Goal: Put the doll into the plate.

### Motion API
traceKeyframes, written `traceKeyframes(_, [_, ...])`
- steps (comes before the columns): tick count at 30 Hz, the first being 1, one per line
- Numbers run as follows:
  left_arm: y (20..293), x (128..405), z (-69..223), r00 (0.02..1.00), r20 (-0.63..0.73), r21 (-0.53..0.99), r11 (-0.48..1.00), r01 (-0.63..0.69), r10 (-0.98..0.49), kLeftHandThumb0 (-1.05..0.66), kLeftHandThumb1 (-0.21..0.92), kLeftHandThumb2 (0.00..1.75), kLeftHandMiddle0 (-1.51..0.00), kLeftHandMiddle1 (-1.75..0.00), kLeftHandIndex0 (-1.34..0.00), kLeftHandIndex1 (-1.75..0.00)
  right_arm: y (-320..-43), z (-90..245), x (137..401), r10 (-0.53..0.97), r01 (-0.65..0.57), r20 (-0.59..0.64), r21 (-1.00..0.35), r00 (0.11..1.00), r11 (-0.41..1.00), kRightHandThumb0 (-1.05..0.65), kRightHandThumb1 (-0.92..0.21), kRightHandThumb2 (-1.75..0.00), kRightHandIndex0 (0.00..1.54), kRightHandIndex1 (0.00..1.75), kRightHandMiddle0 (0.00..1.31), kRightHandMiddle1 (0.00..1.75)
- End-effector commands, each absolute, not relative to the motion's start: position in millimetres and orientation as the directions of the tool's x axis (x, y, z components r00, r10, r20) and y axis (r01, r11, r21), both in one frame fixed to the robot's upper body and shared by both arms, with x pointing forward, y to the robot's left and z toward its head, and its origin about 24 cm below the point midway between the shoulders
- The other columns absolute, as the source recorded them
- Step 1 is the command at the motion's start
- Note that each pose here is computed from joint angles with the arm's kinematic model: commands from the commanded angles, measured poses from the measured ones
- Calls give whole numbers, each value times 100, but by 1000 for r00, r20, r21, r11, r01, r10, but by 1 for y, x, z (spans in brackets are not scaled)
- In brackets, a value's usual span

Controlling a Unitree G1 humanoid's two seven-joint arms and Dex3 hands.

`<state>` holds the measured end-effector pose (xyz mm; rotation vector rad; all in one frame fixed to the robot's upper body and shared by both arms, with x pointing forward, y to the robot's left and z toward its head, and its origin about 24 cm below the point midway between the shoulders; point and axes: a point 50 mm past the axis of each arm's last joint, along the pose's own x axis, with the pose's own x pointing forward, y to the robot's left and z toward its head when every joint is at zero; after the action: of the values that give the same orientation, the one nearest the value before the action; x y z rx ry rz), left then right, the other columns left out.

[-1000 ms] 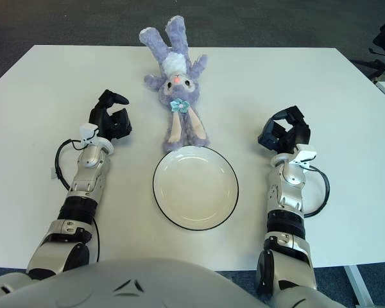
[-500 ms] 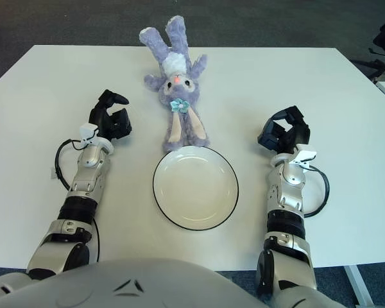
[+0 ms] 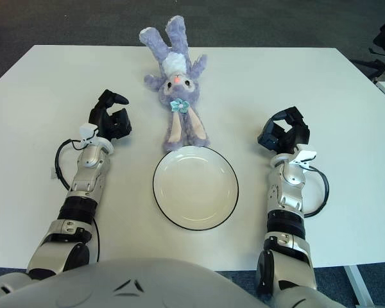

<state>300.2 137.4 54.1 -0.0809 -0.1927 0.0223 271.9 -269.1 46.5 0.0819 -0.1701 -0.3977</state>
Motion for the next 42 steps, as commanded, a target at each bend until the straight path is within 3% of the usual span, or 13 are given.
traceKeyframes(1, [143, 284, 23, 996, 77, -83, 995, -47, 53, -43, 49, 111, -114, -175, -48, -175, -262, 23, 259, -381, 371, 60, 131, 923, 919, -48, -32, -131, 115, 175, 61, 175])
traceKeyframes(18, [143, 284, 23, 996, 71, -87, 995, -51, 57, -43, 48, 111, -114, -175, -48, -175, -249, 27, 255, -239, 226, 124, 114, 963, 967, -47, -36, -127, 113, 175, 58, 175])
traceKeyframes(26, [141, 284, 23, 996, 70, -85, 995, -56, 62, -43, 48, 111, -114, -175, -48, -175, -230, 39, 253, -167, 154, 159, 89, 973, 984, -46, -37, -125, 113, 175, 57, 175])
traceKeyframes(42, [139, 286, 23, 996, 72, -76, 996, -54, 60, -43, 48, 112, -114, -175, -49, -175, -215, 52, 244, -44, 43, 74, 10, 996, 999, -45, -41, -120, 103, 175, 54, 175])
